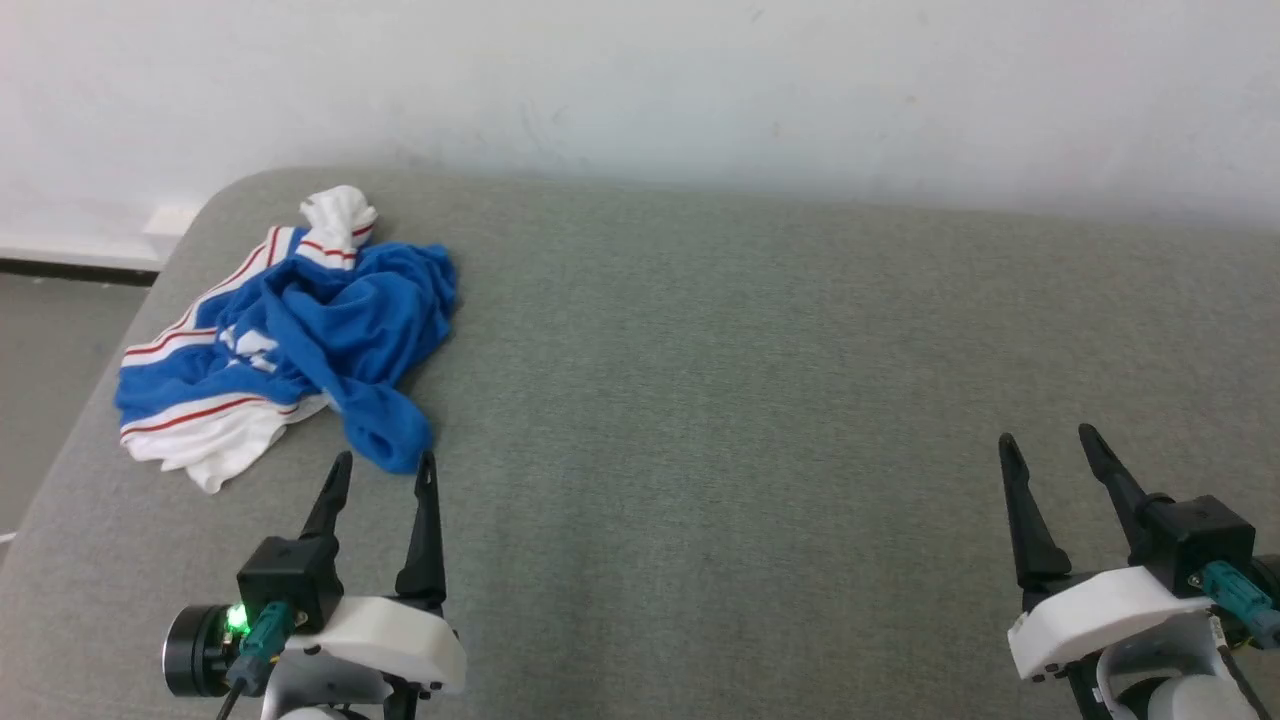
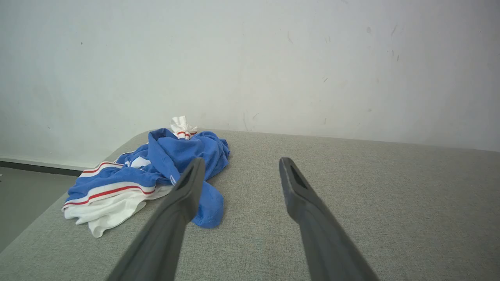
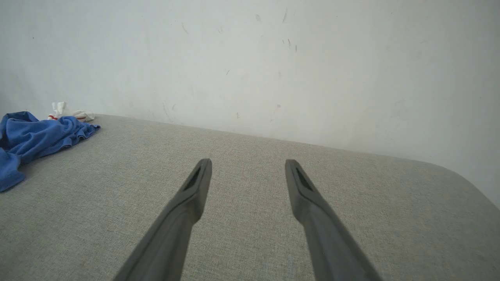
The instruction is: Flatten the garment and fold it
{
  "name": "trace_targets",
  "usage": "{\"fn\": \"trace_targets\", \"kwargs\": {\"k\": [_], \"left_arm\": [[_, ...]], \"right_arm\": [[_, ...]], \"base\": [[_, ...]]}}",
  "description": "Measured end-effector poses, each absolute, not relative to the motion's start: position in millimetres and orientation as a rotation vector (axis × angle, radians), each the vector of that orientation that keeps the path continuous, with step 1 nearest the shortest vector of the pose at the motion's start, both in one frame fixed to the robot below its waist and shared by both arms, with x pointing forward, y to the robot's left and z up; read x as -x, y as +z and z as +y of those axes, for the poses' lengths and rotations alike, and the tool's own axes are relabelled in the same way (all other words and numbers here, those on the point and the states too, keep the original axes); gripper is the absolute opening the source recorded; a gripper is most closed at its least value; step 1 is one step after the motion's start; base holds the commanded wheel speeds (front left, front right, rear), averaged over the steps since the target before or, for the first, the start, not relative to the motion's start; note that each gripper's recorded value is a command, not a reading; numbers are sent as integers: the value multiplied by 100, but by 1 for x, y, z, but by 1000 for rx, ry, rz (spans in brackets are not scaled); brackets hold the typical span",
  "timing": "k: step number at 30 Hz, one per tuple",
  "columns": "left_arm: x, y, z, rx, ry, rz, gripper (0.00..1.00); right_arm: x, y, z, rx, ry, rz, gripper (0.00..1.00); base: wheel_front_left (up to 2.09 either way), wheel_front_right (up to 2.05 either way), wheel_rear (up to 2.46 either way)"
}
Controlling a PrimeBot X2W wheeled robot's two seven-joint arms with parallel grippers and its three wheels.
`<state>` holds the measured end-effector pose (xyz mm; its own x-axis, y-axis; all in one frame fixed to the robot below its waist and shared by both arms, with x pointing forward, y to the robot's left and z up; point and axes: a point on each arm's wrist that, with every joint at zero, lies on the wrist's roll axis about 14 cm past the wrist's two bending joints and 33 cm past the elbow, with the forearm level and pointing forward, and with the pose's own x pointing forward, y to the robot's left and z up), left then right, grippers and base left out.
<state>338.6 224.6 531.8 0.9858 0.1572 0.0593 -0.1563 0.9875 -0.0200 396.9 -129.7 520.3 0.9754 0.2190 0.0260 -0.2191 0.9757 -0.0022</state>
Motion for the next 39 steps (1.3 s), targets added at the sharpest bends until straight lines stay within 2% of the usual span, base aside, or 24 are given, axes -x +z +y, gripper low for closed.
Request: {"fn": "trace_targets", "kwargs": {"k": [27,39], "left_arm": [[-273,527,285,41,413,-81,100],[-250,524,298,62,488,-91,100]], "right_arm": [[-413,509,-38,-21,474,-25,100],[-413,505,-12,-32,544,-28,100]], "base": [[-2,-2,-2],[-4,-4,-4]]}}
